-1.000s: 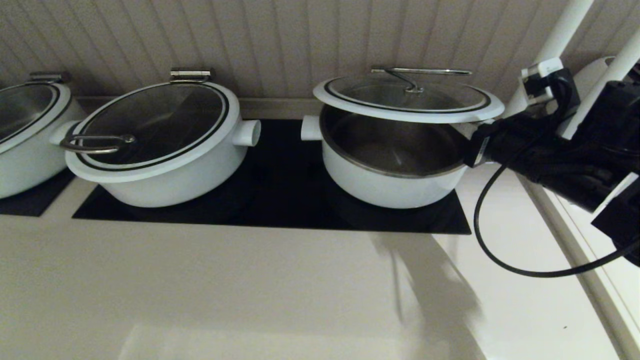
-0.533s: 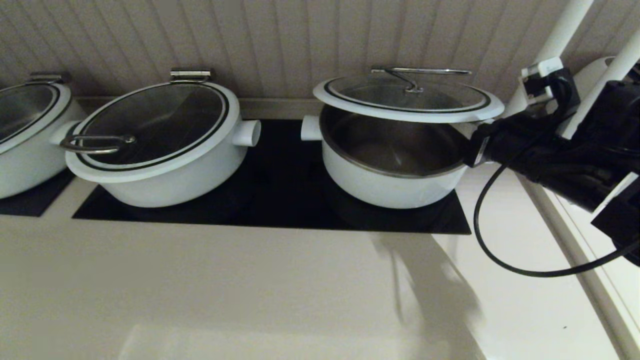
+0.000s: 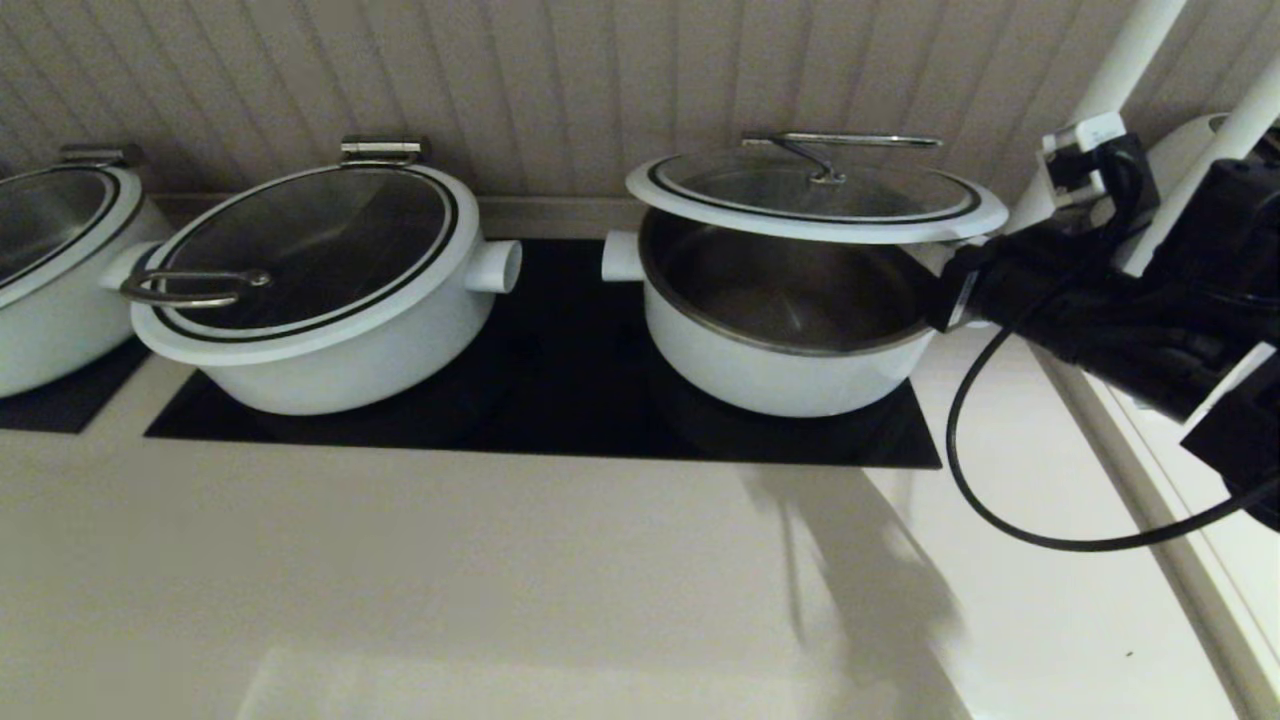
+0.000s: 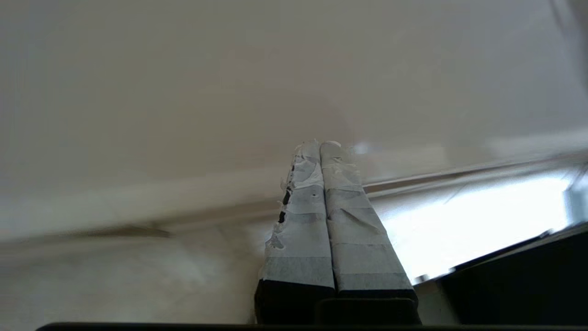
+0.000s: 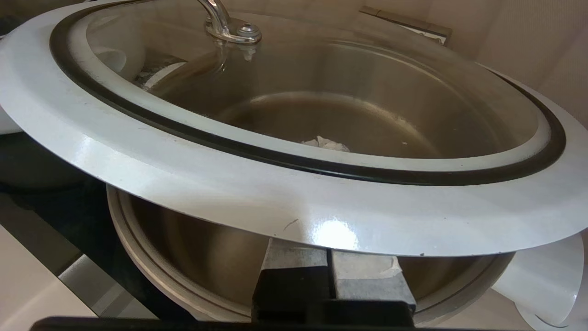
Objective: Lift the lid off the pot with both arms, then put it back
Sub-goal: Open the pot lid completely
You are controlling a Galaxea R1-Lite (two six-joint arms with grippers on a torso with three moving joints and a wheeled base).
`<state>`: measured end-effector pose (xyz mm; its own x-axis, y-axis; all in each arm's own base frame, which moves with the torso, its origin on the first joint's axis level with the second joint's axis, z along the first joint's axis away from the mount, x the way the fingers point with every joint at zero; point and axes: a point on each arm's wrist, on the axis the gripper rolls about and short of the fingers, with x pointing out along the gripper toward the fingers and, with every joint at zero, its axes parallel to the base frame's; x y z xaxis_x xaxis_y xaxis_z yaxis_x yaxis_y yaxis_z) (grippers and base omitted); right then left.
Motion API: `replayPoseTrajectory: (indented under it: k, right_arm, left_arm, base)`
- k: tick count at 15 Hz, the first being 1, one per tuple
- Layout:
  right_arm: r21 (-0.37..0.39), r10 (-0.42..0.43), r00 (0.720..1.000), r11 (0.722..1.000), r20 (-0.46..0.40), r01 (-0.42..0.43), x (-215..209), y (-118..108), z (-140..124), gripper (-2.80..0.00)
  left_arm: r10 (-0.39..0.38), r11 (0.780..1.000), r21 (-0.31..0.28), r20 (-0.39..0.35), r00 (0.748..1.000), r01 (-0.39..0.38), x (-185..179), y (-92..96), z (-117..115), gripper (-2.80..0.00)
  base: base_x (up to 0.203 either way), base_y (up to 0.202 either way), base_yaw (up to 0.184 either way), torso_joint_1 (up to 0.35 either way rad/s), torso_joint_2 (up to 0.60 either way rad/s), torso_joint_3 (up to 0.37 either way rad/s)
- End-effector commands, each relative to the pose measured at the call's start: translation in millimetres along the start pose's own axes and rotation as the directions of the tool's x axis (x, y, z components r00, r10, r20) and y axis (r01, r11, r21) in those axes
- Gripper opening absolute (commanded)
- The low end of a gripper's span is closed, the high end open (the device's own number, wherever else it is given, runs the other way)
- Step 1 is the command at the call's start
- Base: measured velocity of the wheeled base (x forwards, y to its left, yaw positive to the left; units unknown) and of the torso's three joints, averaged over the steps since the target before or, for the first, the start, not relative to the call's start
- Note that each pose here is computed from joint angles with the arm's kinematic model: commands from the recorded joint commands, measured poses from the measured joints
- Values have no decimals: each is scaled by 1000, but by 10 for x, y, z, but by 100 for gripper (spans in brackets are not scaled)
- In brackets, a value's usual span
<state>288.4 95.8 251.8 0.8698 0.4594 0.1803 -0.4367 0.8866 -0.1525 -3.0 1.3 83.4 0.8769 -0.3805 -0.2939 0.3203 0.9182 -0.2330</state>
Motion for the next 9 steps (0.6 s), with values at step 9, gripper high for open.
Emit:
replayPoseTrajectory:
  k: [9]
  right_arm:
    - [-3,2,1000,1000,12,-2,-7,0,28,-280]
  left_arm:
    - [-30,988,150,-4,1000,30,-3,-13,25,-280]
  base:
    - [0,0,0,0,0,0]
